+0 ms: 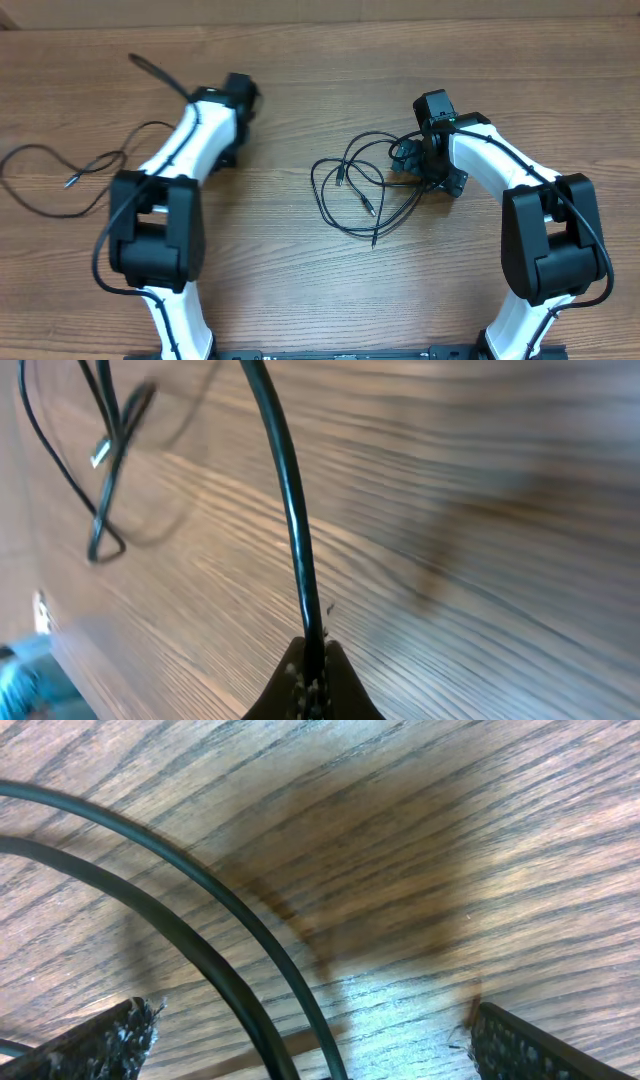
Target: Untangle cables
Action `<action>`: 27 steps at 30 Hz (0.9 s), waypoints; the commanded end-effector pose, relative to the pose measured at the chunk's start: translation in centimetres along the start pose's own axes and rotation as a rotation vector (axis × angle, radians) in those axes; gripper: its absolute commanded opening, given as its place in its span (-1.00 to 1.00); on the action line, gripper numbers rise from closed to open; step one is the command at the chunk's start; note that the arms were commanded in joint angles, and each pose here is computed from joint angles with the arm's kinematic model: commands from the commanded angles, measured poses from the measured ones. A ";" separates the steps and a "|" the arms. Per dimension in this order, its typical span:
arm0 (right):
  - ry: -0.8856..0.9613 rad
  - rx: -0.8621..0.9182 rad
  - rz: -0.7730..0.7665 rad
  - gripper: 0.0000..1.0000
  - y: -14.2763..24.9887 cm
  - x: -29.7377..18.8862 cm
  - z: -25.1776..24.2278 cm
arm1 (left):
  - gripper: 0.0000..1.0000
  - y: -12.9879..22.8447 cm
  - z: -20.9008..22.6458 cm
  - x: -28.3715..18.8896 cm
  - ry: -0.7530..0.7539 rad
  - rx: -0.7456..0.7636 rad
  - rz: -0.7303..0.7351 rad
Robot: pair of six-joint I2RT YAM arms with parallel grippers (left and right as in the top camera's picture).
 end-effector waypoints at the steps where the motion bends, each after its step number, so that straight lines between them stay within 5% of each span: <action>1: 0.002 0.004 -0.009 1.00 -0.2 -0.1 -0.2 | -0.92 -1.4 2.9 1.8 0.011 -0.147 0.039; 16: 0.002 0.004 -0.009 1.00 -0.2 -0.1 -0.2 | -0.92 -3.4 8.9 8.0 0.227 -0.471 0.169; 23: 0.002 0.004 -0.009 0.99 -0.2 -0.1 -0.2 | 0.23 -4.9 9.2 6.5 0.406 -0.464 0.194; 27: 0.002 0.004 -0.009 1.00 -0.2 -0.1 -0.2 | 0.28 -5.8 7.9 4.4 0.574 -0.408 0.193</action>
Point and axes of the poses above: each gripper's point midway between its finger pads, its own x axis out along the fingers, its own z axis along the line the jaws close on, y = z × x, the point moved 4 cm from there along -x, back along the fingers, and after that the axes turned 5 degrees about -x, right-handed, at the moved point
